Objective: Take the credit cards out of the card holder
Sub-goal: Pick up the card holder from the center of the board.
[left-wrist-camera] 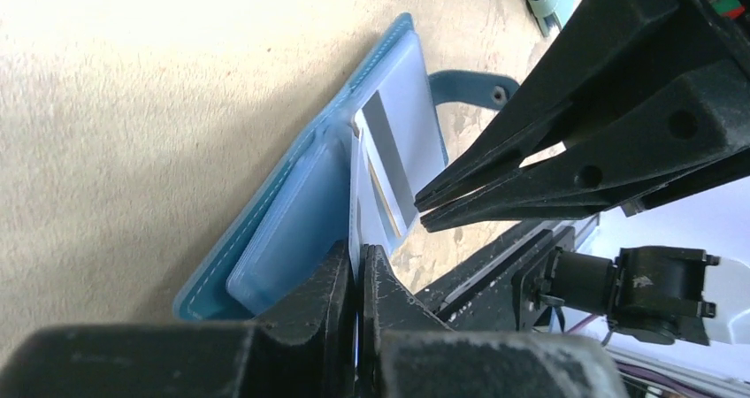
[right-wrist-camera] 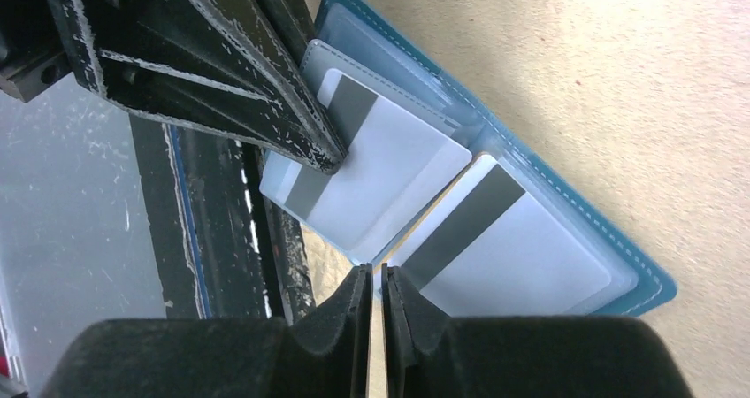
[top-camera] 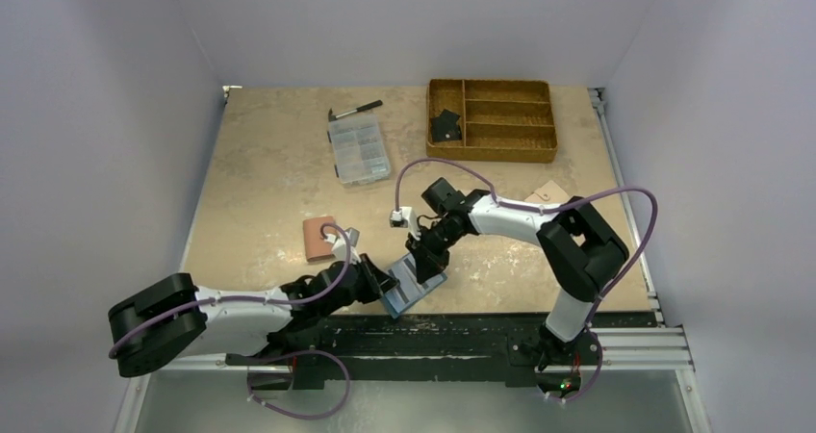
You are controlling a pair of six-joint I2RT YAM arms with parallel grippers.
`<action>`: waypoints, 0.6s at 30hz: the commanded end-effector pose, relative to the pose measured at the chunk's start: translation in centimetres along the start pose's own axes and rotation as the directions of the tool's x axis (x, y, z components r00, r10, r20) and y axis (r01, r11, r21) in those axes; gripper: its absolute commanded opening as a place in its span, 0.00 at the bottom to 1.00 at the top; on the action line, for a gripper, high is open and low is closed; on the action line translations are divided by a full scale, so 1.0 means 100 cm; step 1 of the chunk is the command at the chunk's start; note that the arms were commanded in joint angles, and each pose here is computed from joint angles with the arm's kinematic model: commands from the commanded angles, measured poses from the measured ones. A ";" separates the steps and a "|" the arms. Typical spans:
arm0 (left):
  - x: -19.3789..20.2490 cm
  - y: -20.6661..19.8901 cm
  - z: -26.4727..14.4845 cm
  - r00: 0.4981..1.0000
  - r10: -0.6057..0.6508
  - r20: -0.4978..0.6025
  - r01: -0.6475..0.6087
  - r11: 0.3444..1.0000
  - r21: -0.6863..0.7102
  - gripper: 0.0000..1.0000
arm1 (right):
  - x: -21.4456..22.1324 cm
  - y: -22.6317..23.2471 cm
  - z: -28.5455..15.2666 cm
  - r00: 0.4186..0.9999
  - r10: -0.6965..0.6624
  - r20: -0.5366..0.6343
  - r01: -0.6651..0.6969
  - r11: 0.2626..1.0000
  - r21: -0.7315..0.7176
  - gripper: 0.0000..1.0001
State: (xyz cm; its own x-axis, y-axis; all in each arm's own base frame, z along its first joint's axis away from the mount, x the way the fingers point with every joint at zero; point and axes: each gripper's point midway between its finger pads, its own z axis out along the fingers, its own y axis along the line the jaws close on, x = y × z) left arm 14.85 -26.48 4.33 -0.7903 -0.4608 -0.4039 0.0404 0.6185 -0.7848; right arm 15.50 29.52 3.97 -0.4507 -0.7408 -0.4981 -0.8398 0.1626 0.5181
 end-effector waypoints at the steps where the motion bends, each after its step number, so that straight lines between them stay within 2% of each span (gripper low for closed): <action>1: -0.014 -0.007 0.006 0.991 0.135 0.025 -0.134 0.991 -0.021 0.00 | -0.025 0.005 -0.021 0.995 -0.075 0.072 0.076 0.997 -0.005 0.19; 6: -0.018 -0.021 0.016 0.957 0.291 0.003 -0.291 0.957 0.005 0.00 | -0.030 0.006 -0.033 0.990 -0.088 0.110 0.090 0.996 -0.017 0.27; 10: -0.020 -0.035 0.027 0.912 0.411 -0.015 -0.410 0.911 0.039 0.00 | -0.035 0.004 -0.046 0.985 -0.070 0.158 0.075 0.997 -0.026 0.29; 13: -0.020 -0.041 0.034 0.885 0.465 -0.028 -0.463 0.885 0.049 0.00 | -0.041 0.005 -0.063 0.975 -0.075 0.208 0.084 0.996 -0.038 0.29; 18: -0.021 -0.052 0.041 0.864 0.503 -0.034 -0.500 0.863 0.076 0.00 | -0.051 0.009 -0.102 0.942 -0.164 0.294 0.168 0.986 0.011 0.31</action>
State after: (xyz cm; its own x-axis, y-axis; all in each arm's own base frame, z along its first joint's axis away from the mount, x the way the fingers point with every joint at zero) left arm 18.12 -30.41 6.32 -0.7272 -0.1344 -0.6732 0.3890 0.7273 -0.5654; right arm 19.30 27.07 9.19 -0.4740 -0.6132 -0.6319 -0.8516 0.1369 0.5060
